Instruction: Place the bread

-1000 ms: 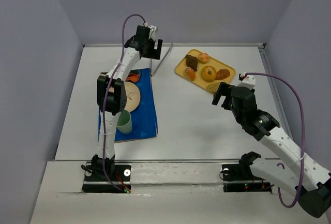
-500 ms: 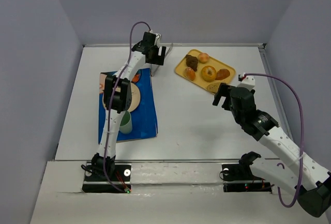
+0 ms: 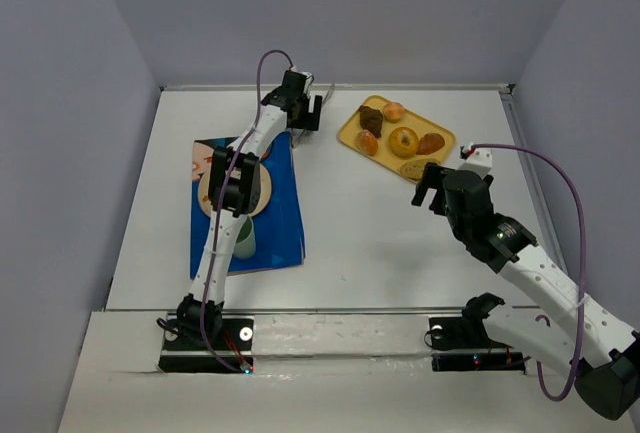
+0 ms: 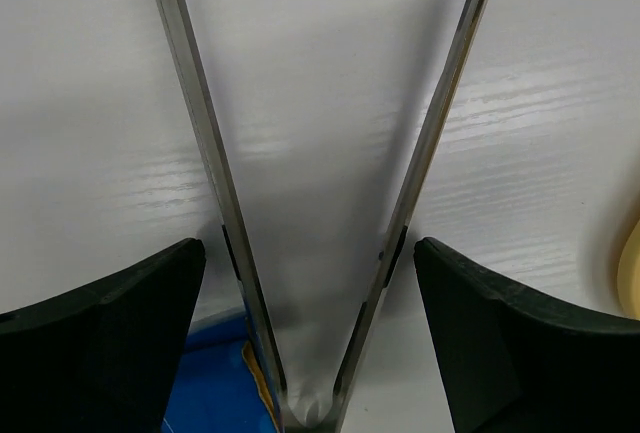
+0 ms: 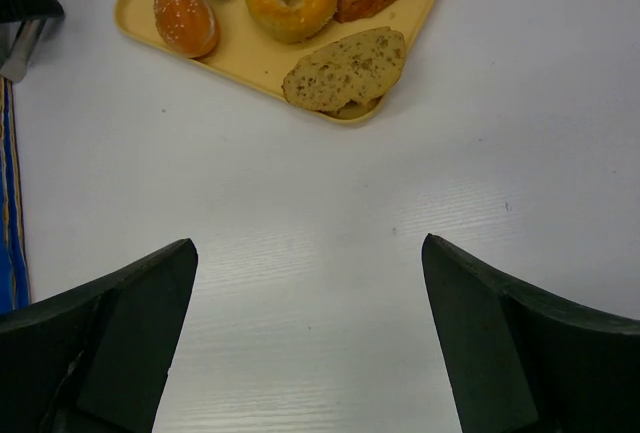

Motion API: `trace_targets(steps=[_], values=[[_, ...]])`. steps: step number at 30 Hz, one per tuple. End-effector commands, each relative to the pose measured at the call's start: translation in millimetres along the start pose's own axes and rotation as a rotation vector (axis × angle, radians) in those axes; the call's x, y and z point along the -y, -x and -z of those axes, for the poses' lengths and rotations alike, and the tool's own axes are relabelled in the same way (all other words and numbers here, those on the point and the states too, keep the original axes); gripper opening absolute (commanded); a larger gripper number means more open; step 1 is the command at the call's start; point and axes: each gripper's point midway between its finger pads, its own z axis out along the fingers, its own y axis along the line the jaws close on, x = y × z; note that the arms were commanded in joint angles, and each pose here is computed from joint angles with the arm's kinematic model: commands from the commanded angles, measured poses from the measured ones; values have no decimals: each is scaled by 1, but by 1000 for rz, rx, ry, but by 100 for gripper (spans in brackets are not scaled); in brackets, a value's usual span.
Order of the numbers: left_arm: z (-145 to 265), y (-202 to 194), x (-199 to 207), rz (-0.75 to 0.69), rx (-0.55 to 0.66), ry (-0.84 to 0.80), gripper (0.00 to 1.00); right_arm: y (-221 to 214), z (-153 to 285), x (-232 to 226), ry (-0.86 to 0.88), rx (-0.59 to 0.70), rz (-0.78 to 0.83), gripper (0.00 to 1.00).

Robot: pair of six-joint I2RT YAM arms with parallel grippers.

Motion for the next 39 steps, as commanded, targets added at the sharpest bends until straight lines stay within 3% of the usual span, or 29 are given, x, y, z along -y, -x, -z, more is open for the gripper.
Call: trace_targets(steps=[1, 17, 20, 25, 32, 37, 39], values=[[-4, 11, 5, -3, 44, 33, 99, 12, 0, 0, -12, 53, -17, 100], [-18, 12, 14, 26, 54, 4, 97, 11, -1, 7, -42, 62, -14, 100], [-18, 13, 13, 31, 57, 12, 78, 14, 1, 8, -41, 73, -21, 100], [-18, 12, 10, 34, 56, 40, 64, 18, 5, 11, -41, 95, -37, 100], [-10, 13, 16, -3, 56, 8, 32, 24, 12, 13, -31, 122, -60, 100], [20, 41, 22, -24, 121, -6, 28, 27, 15, 12, -18, 130, -69, 100], [48, 72, 23, -16, 194, -9, 28, 27, 16, 10, -5, 129, -73, 100]])
